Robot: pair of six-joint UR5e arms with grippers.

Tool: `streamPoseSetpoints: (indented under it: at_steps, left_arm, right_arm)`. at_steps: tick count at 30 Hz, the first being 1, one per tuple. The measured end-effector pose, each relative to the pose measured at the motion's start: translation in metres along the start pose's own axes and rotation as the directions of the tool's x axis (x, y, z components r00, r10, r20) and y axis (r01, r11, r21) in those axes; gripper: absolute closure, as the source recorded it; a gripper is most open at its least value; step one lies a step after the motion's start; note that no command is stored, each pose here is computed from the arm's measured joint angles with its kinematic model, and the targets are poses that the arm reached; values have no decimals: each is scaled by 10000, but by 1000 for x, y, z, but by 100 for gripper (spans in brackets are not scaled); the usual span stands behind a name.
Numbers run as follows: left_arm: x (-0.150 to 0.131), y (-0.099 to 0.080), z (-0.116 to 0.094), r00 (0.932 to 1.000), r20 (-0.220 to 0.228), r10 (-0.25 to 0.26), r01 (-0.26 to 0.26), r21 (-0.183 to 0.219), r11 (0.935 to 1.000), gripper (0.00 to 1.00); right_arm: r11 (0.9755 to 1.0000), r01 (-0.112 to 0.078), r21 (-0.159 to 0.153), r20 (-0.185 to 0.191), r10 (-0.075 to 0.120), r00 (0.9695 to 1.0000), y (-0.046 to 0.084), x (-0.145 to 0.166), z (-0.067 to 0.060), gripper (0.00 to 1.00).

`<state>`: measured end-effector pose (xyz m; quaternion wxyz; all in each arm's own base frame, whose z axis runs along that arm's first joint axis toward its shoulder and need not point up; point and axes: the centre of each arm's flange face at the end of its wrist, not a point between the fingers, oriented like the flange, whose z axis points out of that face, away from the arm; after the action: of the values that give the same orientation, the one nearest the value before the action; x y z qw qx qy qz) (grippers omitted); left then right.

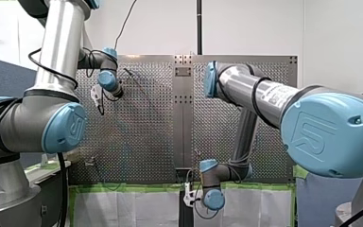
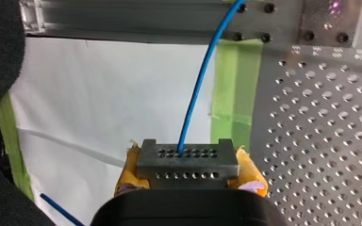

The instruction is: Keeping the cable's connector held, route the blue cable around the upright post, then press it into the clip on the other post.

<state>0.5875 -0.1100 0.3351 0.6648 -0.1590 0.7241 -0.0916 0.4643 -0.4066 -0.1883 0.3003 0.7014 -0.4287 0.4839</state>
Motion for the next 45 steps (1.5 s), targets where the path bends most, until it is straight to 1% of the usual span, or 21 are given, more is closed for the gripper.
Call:
streamPoseSetpoints:
  at_steps: [2,7,9,12,14,19,24,30,34,43,45]
  left_arm:
    - [0,0,0,10000,-1,-3,3,1,10000,1]
    - [0,0,0,10000,1,-13,13,-8,10000,1]
    - [0,1,0,10000,0,-39,39,-21,10000,1]
    - [0,1,0,10000,-4,-83,83,-29,10000,1]
    - [0,2,0,10000,-6,-96,96,-34,9999,1]
    - [0,2,0,9999,-1,-106,106,-50,9999,1]
    - [-1,4,1,9999,17,-157,157,-85,9998,1]
    - [-3,8,2,9997,41,-226,227,-154,9996,1]
    - [-3,9,2,9997,37,-238,238,-175,9996,1]
    - [-3,10,2,9997,48,-219,220,-313,9993,1]
    - [-3,11,2,9997,64,-220,222,-329,9992,1]
  right_arm:
    - [10000,-16,-23,-57,16,10000,1,0,-4,100]
    - [9997,-113,-230,-350,105,9993,8,11,-10,100]
    - [9994,-142,-304,-510,126,9986,10,18,-13,100]
    - [9992,-190,-348,-768,163,9969,11,28,-18,100]
    - [9991,-213,-362,-878,180,9960,12,35,-22,100]
    - [9988,-238,-428,-945,197,9953,14,48,-34,100]
    - [9985,-237,-483,-856,195,9961,17,58,-47,100]
    - [9978,-365,-560,-899,313,9955,23,72,-61,100]
    - [9972,-408,-634,-934,347,9950,29,81,-70,100]
    - [9959,-523,-738,-1150,436,9924,42,104,-94,100]
    - [9955,-569,-763,-1238,472,9912,45,110,-100,100]
